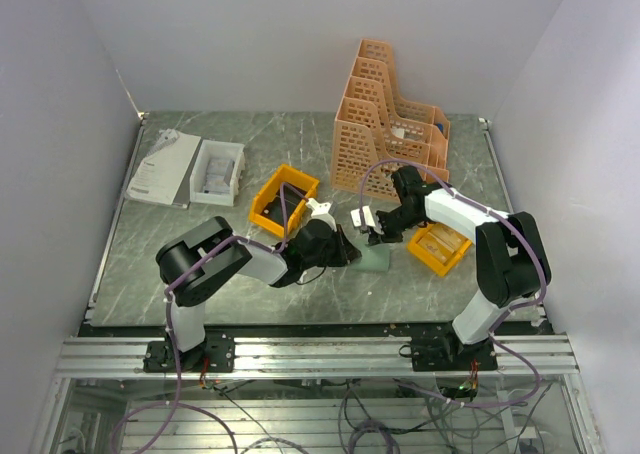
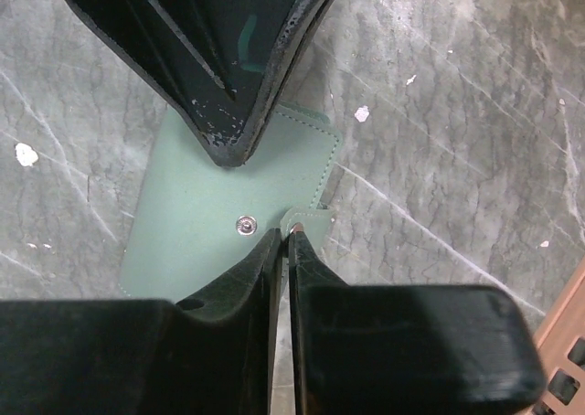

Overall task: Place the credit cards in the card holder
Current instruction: Close the card holder at the center of the board, then reset both arms

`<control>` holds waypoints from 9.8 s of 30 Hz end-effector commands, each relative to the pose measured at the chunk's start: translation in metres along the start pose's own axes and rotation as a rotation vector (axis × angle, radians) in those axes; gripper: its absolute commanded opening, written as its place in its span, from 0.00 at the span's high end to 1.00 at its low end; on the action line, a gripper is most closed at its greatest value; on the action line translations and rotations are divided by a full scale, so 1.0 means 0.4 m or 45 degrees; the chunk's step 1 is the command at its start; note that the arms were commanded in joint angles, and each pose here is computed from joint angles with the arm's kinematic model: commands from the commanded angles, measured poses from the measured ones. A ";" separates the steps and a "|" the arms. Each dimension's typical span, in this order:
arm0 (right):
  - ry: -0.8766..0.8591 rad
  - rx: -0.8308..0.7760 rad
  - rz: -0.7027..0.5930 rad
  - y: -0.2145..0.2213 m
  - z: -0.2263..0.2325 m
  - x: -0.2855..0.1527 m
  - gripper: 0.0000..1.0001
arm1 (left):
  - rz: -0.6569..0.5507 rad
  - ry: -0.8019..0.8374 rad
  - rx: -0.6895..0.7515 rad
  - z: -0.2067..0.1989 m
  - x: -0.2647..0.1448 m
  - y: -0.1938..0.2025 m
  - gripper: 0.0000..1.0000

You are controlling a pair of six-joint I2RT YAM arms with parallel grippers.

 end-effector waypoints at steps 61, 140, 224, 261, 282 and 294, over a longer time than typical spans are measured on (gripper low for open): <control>-0.122 -0.029 -0.047 -0.024 0.086 -0.001 1.00 | 0.057 0.004 -0.018 0.017 0.032 0.023 0.93; -0.694 -0.074 0.315 0.026 0.384 0.093 1.00 | 0.049 -0.071 -0.095 0.107 0.002 0.025 0.93; 1.023 0.472 -0.106 -0.350 -0.280 -0.608 0.01 | -0.500 -0.025 0.434 -0.342 -0.472 -0.438 0.06; 1.632 0.686 -0.478 -0.666 -0.274 -1.027 0.00 | -0.606 0.323 0.494 -0.711 -0.852 -0.535 0.03; 1.690 0.691 -0.457 -0.662 -0.272 -1.049 0.00 | -0.608 0.307 0.489 -0.688 -0.831 -0.530 0.00; 1.693 0.681 -0.443 -0.659 -0.271 -1.050 0.00 | -0.601 0.291 0.502 -0.683 -0.817 -0.532 0.00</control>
Point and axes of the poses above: each gripper's point midway between its finger pads, its own x axis out along the fingers, its own z axis along the line the jaws close on, y = z × x, the point moved 1 cm from there along -x, back along the fingers, and after that the axes turned 14 degrees about -x, right-handed, at the moved point
